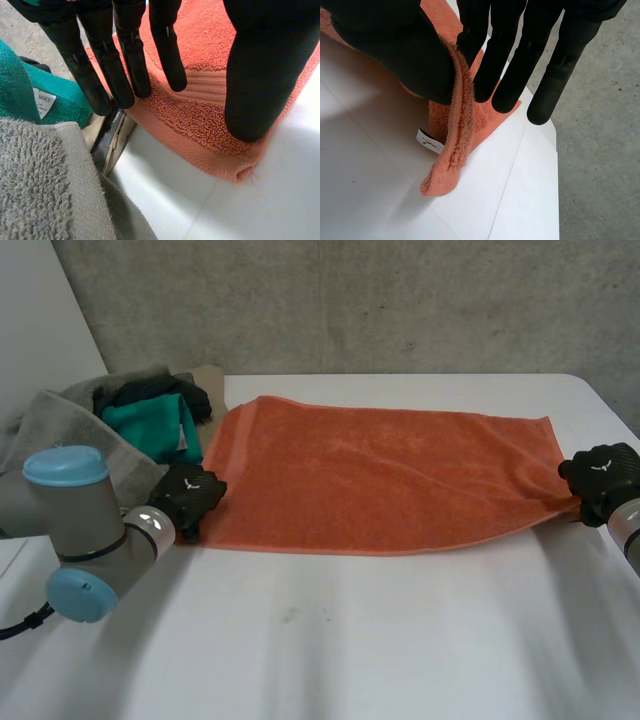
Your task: Fold the laundry.
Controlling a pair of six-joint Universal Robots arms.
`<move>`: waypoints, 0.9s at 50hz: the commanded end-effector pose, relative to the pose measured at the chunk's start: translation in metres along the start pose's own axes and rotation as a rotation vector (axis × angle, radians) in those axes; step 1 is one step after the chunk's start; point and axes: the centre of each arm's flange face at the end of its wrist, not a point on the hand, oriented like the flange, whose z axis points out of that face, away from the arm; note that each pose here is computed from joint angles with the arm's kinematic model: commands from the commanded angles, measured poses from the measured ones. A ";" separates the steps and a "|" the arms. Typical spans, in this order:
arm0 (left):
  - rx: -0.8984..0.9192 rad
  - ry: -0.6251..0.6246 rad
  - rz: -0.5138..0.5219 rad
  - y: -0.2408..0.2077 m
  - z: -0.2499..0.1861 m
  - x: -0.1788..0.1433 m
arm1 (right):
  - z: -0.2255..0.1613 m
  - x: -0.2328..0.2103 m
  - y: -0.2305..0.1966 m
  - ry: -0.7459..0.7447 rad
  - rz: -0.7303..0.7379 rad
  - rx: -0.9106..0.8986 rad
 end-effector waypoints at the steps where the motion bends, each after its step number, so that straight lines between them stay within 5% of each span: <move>1: 0.001 0.011 0.001 0.003 0.006 0.005 | 0.000 0.000 0.000 0.000 -0.002 -0.001; 10: 0.032 -0.002 0.010 -0.007 0.007 0.005 | 0.000 0.001 0.000 0.004 -0.002 0.000; 16: 0.161 -0.092 -0.005 -0.063 -0.023 -0.028 | -0.001 0.004 -0.003 0.013 0.000 0.006; 32: 0.058 -0.024 -0.128 -0.039 -0.038 -0.012 | -0.009 -0.004 0.003 -0.043 0.008 -0.061; 45: -0.111 0.022 -0.168 -0.082 -0.148 -0.027 | -0.089 0.071 -0.022 -0.067 -0.247 -0.289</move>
